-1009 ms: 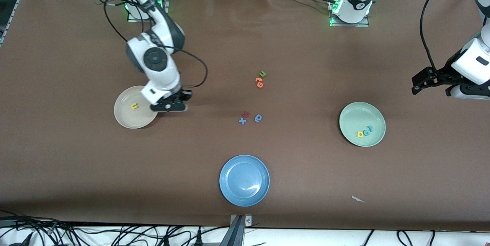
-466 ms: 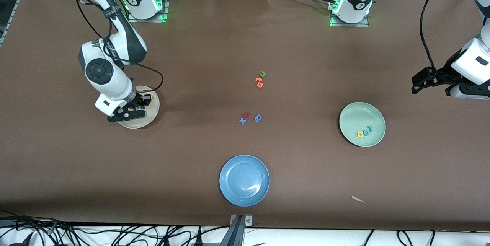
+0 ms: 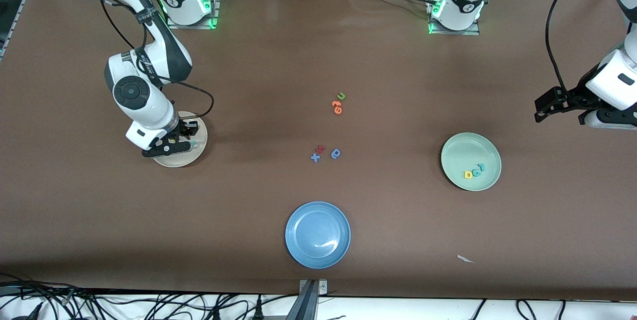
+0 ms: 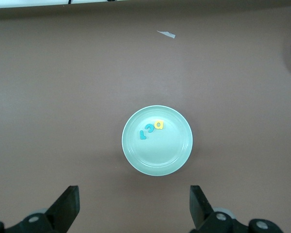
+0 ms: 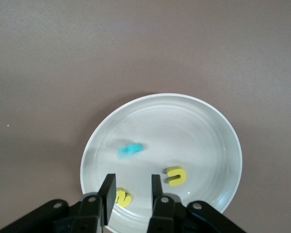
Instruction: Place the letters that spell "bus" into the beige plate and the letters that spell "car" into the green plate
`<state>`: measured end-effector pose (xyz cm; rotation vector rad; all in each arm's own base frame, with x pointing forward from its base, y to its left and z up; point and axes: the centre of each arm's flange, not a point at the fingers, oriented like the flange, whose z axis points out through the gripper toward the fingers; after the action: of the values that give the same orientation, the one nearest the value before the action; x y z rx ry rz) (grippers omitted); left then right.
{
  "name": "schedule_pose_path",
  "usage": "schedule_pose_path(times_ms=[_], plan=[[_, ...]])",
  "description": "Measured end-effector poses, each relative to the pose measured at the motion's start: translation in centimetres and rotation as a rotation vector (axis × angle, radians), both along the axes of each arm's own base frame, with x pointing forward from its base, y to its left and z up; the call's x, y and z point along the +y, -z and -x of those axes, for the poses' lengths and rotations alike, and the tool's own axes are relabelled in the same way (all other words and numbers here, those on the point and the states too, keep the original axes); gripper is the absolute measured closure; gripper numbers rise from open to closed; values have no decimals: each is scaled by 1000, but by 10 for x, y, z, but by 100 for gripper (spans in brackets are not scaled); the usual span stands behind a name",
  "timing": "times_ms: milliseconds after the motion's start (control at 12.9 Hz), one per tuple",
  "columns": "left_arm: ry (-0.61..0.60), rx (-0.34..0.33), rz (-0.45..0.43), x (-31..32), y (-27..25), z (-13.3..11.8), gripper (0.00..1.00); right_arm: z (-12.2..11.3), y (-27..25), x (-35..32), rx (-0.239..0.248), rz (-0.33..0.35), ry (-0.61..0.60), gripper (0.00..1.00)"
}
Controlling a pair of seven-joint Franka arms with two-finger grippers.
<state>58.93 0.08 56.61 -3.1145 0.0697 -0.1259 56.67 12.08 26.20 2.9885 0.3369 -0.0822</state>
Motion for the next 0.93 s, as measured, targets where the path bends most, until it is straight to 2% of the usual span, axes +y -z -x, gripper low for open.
schedule_pose_path(times_ms=[78, 233, 310, 466, 621, 931], plan=[[0, 0, 0, 0, 0, 0, 0, 0, 0, -1, 1, 1, 1, 59], [0, 0, 0, 0, 0, 0, 0, 0, 1, -3, 2, 1, 1, 41], [0, 0, 0, 0, 0, 0, 0, 0, 1, -4, 2, 1, 1, 41], [1, 0, 0, 0, 0, 0, 0, -1, 0, -4, 1, 0, 2, 30], [1, 0, 0, 0, 0, 0, 0, -3, -3, -4, -6, 0, 3, 25], [1, 1, 0, 0, 0, 0, 0, -16, -38, -2, -13, 25, 11, 24]])
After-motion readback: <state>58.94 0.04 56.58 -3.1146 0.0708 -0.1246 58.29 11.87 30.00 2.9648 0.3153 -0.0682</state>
